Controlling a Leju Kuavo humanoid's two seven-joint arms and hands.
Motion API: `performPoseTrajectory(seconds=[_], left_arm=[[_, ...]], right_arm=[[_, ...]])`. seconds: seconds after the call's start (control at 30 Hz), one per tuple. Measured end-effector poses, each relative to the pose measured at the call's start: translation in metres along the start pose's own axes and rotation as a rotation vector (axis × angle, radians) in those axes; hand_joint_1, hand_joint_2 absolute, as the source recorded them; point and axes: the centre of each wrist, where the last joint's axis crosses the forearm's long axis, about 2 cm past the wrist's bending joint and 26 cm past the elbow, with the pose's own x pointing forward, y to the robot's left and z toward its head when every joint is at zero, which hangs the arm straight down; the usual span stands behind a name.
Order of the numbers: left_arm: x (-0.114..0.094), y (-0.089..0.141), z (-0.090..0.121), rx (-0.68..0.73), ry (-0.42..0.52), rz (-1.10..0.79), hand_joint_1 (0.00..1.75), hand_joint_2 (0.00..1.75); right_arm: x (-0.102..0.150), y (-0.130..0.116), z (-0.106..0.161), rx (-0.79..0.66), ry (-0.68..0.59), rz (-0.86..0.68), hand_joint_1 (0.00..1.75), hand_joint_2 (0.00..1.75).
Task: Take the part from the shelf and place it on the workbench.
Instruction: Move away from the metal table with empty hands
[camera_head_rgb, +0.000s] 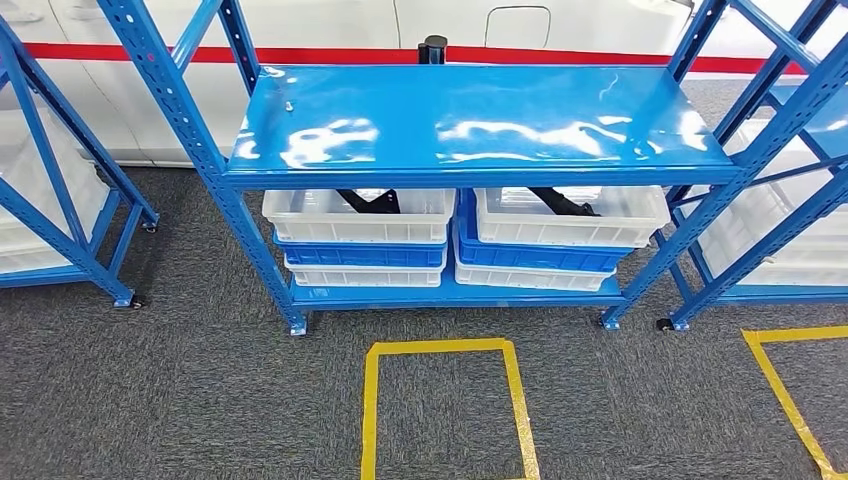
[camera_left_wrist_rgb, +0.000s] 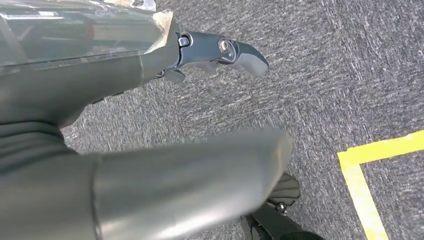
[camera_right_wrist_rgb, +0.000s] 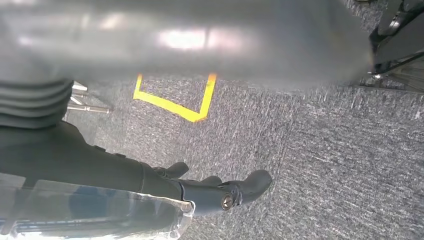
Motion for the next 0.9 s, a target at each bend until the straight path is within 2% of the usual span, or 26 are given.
performPoseTrajectory(seconds=[0.1, 0.13, 0.23, 0.27, 0.9], left_arm=[[-0.001, 0.0, 0.0, -0.01, 0.004, 0.001, 0.0, 1.75], [-0.001, -0.001, 0.001, -0.016, 0.008, 0.001, 0.0, 1.31], [-0.006, -0.003, 0.003, -0.037, 0.031, 0.01, 0.0, 0.0], [-0.007, -0.004, 0.004, -0.045, 0.039, 0.014, 0.0, 0.0], [-0.025, -0.008, 0.013, -0.16, 0.162, 0.088, 0.0, 0.0]], right_arm=[[0.0, 0.001, 0.0, 0.006, -0.005, -0.007, 0.0, 1.75], [-0.001, 0.002, 0.0, 0.012, -0.005, -0.013, 0.0, 1.75], [-0.003, 0.006, 0.001, 0.035, -0.006, -0.036, 0.0, 0.44], [-0.004, 0.008, 0.001, 0.042, -0.007, -0.043, 0.0, 0.0], [-0.012, 0.025, 0.007, 0.136, -0.041, -0.216, 0.0, 0.0]])
